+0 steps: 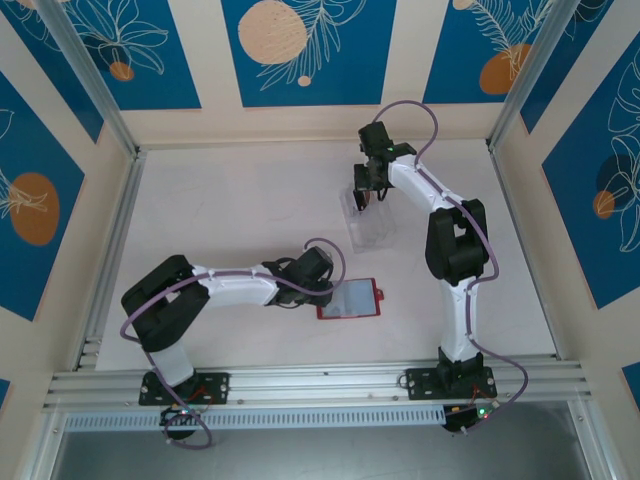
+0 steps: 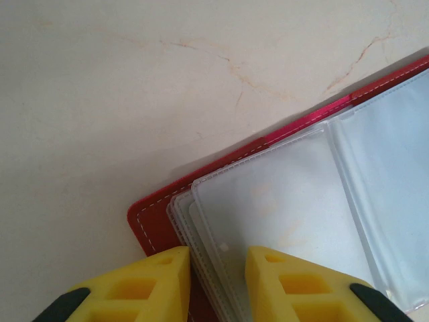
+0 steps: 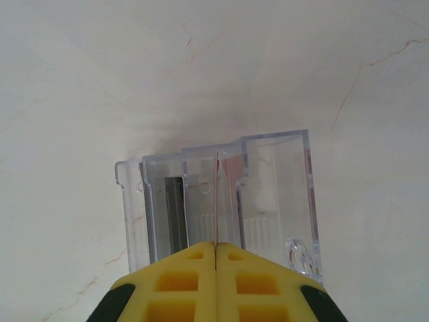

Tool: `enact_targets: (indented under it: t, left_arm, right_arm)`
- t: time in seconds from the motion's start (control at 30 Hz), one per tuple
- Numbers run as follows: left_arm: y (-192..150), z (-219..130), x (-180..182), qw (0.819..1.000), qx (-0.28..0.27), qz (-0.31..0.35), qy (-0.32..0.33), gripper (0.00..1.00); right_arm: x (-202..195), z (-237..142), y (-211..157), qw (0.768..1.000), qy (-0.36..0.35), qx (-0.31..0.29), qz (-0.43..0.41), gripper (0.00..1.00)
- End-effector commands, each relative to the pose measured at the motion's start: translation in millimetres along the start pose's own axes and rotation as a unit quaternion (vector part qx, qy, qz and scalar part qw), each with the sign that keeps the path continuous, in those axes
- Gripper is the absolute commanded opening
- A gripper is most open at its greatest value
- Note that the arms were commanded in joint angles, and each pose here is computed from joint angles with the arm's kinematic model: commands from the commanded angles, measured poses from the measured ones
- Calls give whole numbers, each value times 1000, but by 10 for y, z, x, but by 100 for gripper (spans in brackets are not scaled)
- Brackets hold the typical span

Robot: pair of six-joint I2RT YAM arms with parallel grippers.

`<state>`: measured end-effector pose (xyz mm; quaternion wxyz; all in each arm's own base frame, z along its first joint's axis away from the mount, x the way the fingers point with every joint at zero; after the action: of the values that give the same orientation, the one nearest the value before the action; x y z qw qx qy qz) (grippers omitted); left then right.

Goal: Put the credit cards into the card holder
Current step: Pick up the credit card from the storage box, then insert the credit card into the card slot.

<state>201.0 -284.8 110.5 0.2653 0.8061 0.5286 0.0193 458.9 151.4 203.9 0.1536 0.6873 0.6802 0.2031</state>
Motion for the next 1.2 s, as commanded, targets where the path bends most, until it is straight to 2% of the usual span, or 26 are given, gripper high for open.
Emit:
enact_targets:
  t: [0.0, 0.33, 0.47, 0.77, 0.9, 1.17]
  left_arm:
    - [-261, 140, 75, 998, 62, 1, 21, 27]
    - [-264, 146, 78, 998, 62, 0, 21, 27]
    - [-262, 138, 79, 998, 61, 2, 21, 27]
    - [-267, 123, 78, 998, 60, 8, 17, 25]
    - [-279, 114, 87, 998, 60, 10, 17, 23]
    - [-281, 124, 90, 998, 61, 15, 19, 21]
  right_arm:
    - [18, -353, 131, 999, 23, -28, -3, 0]
    - [-13, -970, 154, 996, 35, -81, 8, 0]
    - [-1, -1265, 31, 994, 45, -103, 15, 0]
    - [46, -1550, -764, 991, 94, -94, 25, 0]
    - [7, -1606, -1159, 985, 144, -79, 43, 0]
    - [-67, -1365, -1858, 964, 240, -43, 101, 0]
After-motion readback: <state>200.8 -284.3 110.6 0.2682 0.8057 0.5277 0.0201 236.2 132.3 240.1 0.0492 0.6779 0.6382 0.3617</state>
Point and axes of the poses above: each hand's point on the last joint's axis, 136 mm out from that joint toward the fingers, its own z axis out along the fingers, its own x axis along the line the jaws close on, y = z × x, the point moved 10 cm from there along -z, back along the fingers, and after that the axes turned 5 degrees about z, right-handed, at the moved point
